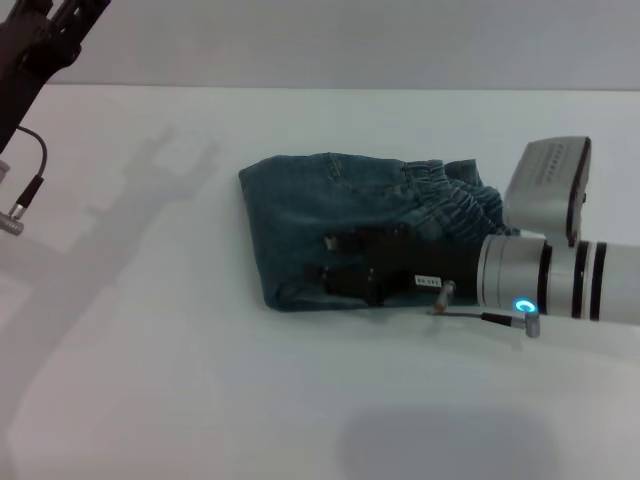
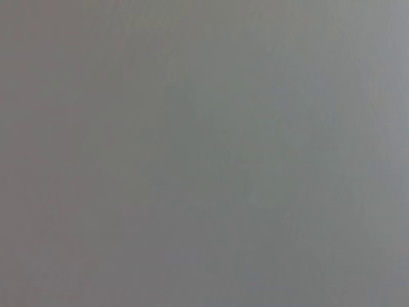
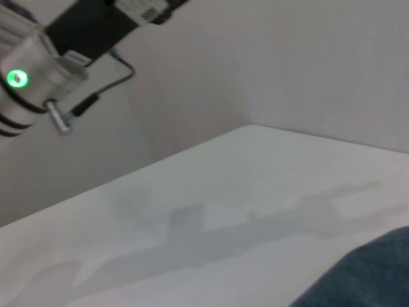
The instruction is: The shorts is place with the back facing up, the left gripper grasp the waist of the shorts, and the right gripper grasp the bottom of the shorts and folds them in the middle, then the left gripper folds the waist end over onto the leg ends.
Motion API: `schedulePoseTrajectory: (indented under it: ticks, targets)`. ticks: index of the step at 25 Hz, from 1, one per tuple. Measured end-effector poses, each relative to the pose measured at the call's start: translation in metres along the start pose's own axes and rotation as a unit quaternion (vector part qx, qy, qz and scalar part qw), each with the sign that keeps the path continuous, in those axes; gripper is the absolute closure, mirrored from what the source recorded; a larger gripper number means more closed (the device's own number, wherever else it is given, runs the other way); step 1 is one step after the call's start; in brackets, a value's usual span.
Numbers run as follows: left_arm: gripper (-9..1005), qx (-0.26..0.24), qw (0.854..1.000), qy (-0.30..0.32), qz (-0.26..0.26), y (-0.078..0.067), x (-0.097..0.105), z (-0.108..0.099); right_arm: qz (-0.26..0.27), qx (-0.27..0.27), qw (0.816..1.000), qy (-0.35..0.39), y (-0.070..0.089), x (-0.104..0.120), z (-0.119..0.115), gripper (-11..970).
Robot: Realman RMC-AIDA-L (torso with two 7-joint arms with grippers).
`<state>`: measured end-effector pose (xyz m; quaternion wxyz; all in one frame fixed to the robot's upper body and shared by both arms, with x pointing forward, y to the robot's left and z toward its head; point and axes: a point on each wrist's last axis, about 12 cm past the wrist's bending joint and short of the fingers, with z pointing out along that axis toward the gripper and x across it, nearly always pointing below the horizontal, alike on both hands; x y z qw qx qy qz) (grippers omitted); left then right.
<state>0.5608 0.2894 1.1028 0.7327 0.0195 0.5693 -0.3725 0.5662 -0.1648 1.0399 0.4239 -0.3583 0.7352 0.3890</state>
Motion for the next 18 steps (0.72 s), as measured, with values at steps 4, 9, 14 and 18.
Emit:
schedulePoseTrajectory:
  ticks: [4, 9, 14, 18]
  targets:
    - [162, 0.001, 1.000, -0.001, 0.000, 0.000, 0.000, 0.001, 0.006, 0.010, 1.000, 0.007, -0.004, -0.005, 0.004, 385]
    - [162, -0.001, 1.000, -0.006, -0.002, 0.000, -0.001, 0.001, 0.010, 0.017, 1.000, 0.013, -0.008, -0.011, 0.008, 385]
    - [162, -0.002, 1.000, -0.007, -0.001, 0.000, -0.002, 0.001, 0.005, 0.023, 1.000, 0.013, -0.010, -0.015, 0.009, 385]
    - [162, -0.004, 1.000, -0.006, 0.001, 0.001, -0.002, 0.001, 0.001, 0.031, 1.000, 0.004, -0.013, -0.017, 0.007, 385]
